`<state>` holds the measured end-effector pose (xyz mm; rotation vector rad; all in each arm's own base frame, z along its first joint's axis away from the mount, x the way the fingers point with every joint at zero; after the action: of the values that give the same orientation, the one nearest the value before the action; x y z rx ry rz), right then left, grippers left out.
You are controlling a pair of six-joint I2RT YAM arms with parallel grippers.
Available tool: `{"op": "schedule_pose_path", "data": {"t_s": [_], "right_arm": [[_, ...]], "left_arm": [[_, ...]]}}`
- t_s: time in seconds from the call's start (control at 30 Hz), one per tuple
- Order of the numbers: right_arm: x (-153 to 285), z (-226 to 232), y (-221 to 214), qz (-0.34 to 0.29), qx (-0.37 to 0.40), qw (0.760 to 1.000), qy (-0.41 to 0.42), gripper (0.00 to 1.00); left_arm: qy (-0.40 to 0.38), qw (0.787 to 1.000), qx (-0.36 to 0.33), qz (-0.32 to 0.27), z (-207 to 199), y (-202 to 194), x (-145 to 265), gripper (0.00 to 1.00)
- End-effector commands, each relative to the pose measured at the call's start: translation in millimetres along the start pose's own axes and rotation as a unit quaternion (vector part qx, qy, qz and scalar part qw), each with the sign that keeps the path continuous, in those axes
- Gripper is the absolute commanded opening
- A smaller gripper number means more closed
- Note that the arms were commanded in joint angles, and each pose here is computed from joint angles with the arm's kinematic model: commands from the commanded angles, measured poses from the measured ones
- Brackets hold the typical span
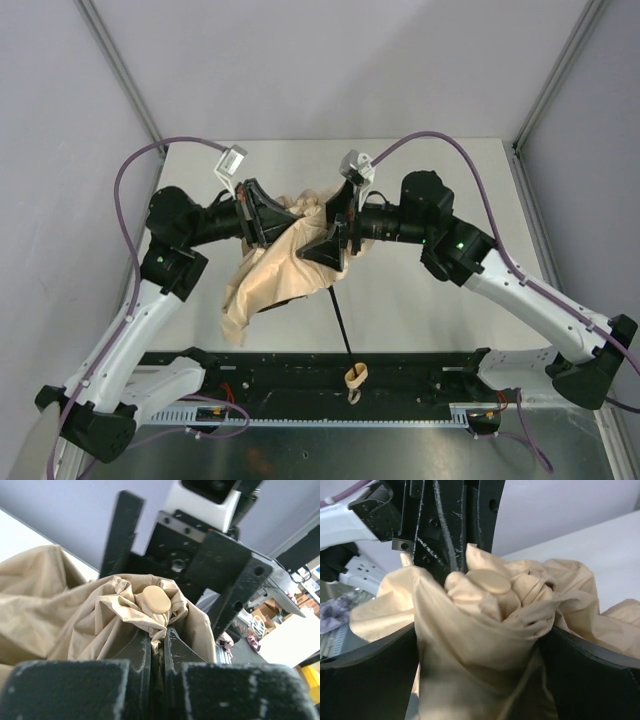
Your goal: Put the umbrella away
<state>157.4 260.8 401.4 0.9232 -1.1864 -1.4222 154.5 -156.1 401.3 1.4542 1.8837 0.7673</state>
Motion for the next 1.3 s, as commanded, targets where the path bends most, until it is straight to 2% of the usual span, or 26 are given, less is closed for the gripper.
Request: {"op": "schedule_pose_path", "data": {"t_s": [0.0,0.2,0.33,0.47,0.53,0.57,0.63,0.8,0.97,1.13,1.27], "right_arm": [[-26,9,-17,-0.001,-0.032,0.992,0.122,0.99],[-28,8,-22,-0.003,-0.051,0.992,0.119,0.99],[-34,14,-24,-0.017,-0.062,0.988,0.142,0.92],[-36,25,-29,-0.005,-0.056,0.981,0.185,0.82],[-35,21,-32,0.005,-0.065,0.982,0.176,0.85],[-31,15,-34,0.011,-0.07,0.985,0.159,0.92],[-19,5,-31,0.011,-0.089,0.989,0.115,0.97],[-1,-2,-30,0.018,-0.127,0.989,0.078,0.99],[9,1,-33,0.02,-0.119,0.991,0.053,0.99],[8,4,-33,0.022,-0.109,0.991,0.08,0.99],[-16,15,-34,0.012,-0.102,0.981,0.165,0.93]], "left_arm": [[-0.098,0.988,-0.117,-0.035,-60,18,2,0.0],[-0.102,0.984,-0.136,-0.05,-65,20,2,0.0],[-0.107,0.981,-0.15,-0.057,-67,20,0,0.0],[-0.106,0.978,-0.167,-0.059,-65,19,-1,0.0],[-0.107,0.975,-0.183,-0.063,-66,19,0,0.0],[-0.107,0.973,-0.195,-0.066,-67,20,1,0.0],[-0.108,0.967,-0.218,-0.071,-70,20,4,0.0],[-0.103,0.954,-0.267,-0.087,-72,20,8,0.0],[-0.096,0.955,-0.265,-0.088,-67,21,5,0.0],[-0.094,0.958,-0.258,-0.085,-64,21,2,0.0],[-0.112,0.958,-0.255,-0.074,-66,22,-3,0.0]]}}
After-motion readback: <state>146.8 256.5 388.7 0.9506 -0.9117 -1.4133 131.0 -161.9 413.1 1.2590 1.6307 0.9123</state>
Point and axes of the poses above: each gripper's point midway between its finger pads, its own x axis back along the fingers, its own z axis along the line the jaws close on, y = z × x, the point moved 10 cm from there along x, back along the fingers, and after that the axes turned 1 degree about x, right-handed, at the moved point
